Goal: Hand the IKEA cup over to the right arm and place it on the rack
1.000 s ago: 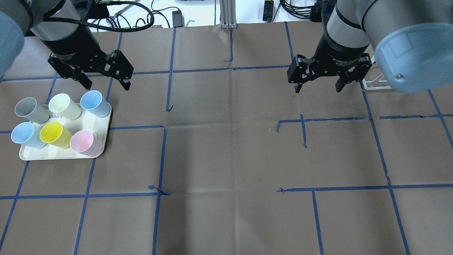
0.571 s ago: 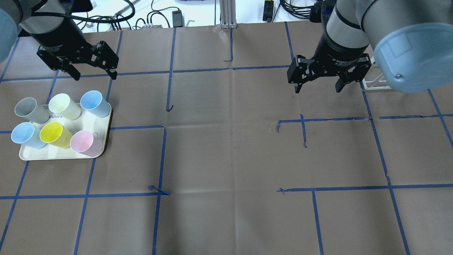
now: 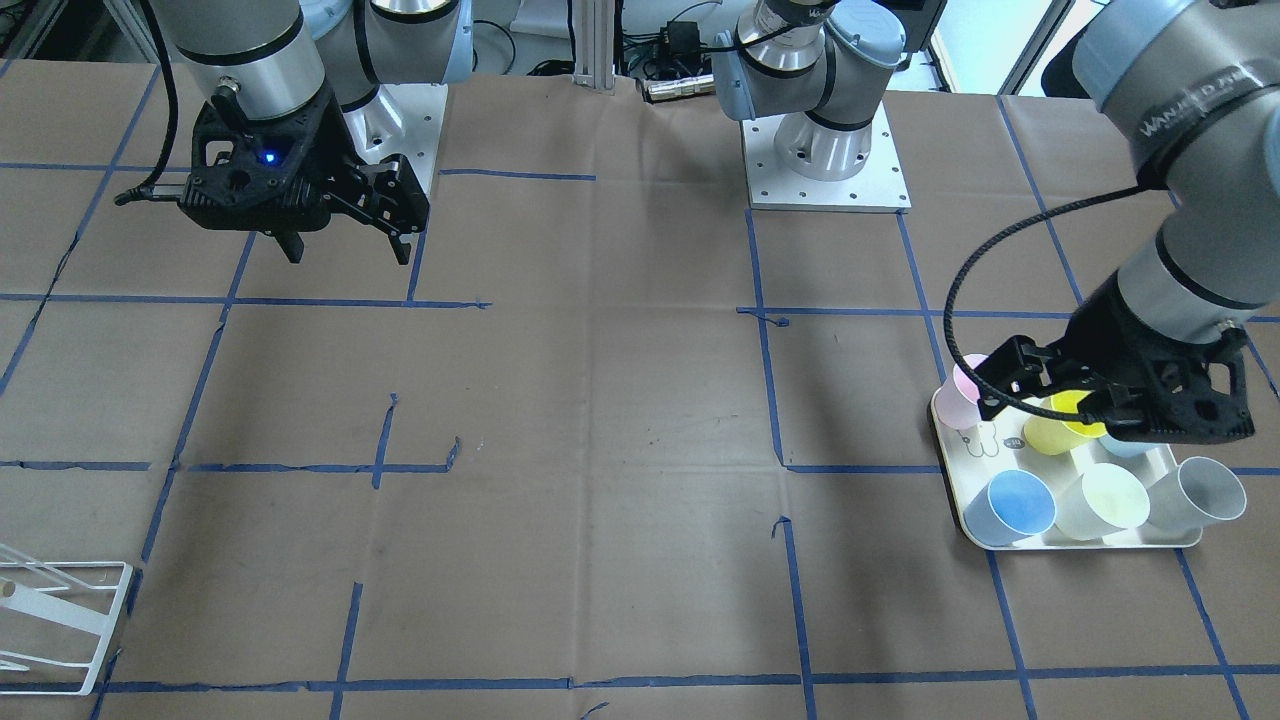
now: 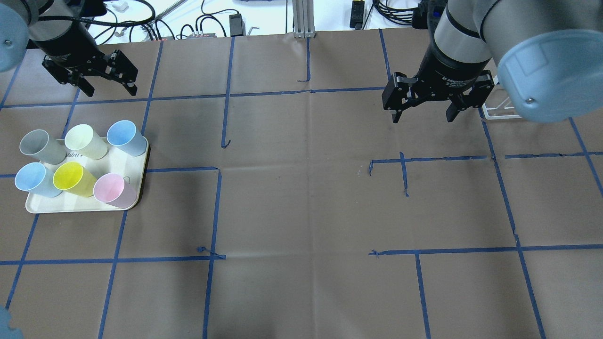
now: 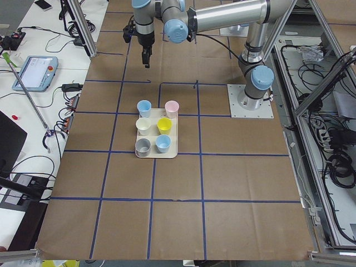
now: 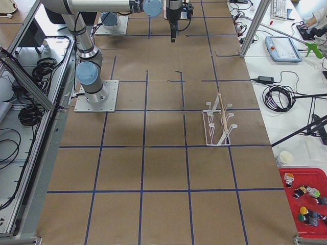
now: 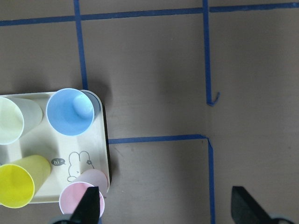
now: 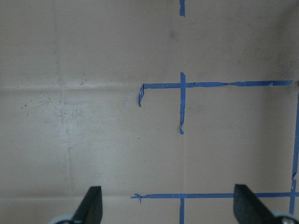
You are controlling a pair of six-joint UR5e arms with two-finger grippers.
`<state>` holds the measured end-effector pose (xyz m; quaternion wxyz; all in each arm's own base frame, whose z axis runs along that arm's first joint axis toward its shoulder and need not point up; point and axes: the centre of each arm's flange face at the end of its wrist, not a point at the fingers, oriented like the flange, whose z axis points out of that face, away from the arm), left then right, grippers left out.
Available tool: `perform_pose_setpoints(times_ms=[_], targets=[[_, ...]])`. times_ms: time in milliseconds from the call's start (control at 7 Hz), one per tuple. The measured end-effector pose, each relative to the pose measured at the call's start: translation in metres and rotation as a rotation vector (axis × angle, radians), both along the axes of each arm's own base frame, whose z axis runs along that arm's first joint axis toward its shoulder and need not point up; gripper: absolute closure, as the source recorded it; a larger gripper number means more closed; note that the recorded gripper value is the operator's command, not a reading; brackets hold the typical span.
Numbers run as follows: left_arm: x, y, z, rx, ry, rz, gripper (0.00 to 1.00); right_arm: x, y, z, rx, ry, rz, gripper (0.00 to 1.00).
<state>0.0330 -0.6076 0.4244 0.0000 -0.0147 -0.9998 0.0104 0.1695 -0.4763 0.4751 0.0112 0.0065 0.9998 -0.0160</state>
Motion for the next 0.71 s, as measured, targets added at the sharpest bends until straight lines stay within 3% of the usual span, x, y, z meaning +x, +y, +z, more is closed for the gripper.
perform_pose_setpoints(times_ms=[714], targets=[[0.027, -0.013, -0.041, 0.007, -0.004, -0.007, 0.01, -0.001, -0.001, -0.002, 0.004, 0.008, -0.001, 0.0]])
